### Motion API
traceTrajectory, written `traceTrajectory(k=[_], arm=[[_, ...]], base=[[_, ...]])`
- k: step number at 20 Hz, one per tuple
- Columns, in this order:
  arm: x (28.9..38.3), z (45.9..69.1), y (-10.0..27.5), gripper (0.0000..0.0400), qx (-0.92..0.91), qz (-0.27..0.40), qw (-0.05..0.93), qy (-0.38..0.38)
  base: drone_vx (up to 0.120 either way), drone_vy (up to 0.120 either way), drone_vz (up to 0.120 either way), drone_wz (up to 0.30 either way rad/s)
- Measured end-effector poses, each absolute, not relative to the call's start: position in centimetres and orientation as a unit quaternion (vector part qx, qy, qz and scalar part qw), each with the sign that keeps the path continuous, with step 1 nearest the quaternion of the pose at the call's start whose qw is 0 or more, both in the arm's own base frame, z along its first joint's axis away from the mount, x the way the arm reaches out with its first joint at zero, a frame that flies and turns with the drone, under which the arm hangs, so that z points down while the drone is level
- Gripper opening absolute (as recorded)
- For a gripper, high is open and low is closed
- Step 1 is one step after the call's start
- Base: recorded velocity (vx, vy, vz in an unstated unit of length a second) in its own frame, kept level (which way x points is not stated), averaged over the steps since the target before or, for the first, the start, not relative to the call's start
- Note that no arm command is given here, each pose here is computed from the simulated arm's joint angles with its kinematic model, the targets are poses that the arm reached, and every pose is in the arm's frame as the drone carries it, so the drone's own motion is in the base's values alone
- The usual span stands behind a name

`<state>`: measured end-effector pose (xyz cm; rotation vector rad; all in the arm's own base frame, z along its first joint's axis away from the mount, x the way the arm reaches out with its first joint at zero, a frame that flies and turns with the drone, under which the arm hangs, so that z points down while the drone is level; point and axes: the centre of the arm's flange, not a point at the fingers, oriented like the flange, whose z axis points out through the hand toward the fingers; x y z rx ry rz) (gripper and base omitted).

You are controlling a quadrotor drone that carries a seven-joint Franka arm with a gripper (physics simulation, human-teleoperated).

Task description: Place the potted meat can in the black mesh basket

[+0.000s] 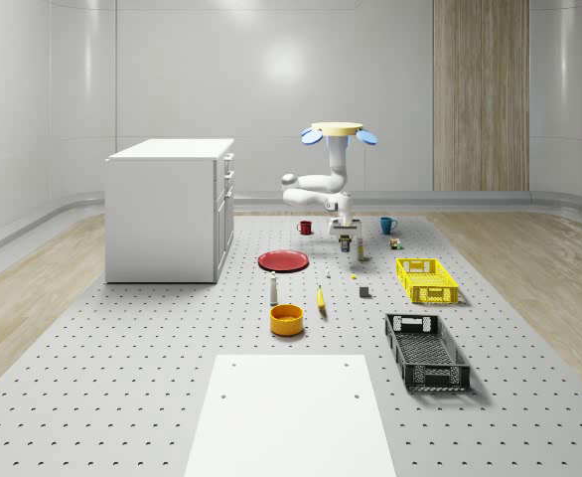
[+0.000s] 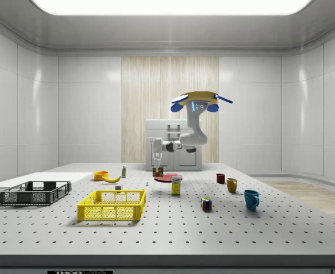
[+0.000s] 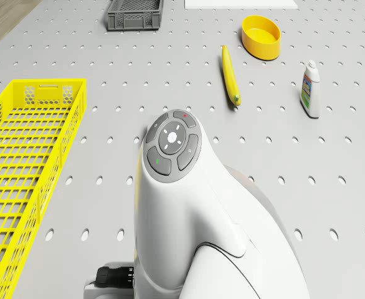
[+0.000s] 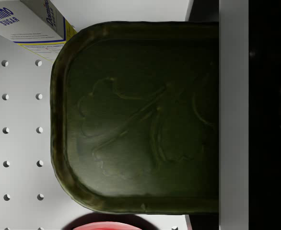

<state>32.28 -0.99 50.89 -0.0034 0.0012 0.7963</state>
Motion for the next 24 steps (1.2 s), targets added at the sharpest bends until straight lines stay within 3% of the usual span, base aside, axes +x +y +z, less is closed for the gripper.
traceTrajectory(k=[9, 24], arm=[[32.28, 50.89, -0.99, 0.0282, -0.002, 0.388, 0.922, 0.001], [32.28, 50.89, -0.99, 0.0282, -0.002, 0.388, 0.922, 0.001]], base=[[0.12, 0.018, 0.0, 0.0], [0.12, 0.12, 0.0, 0.0]])
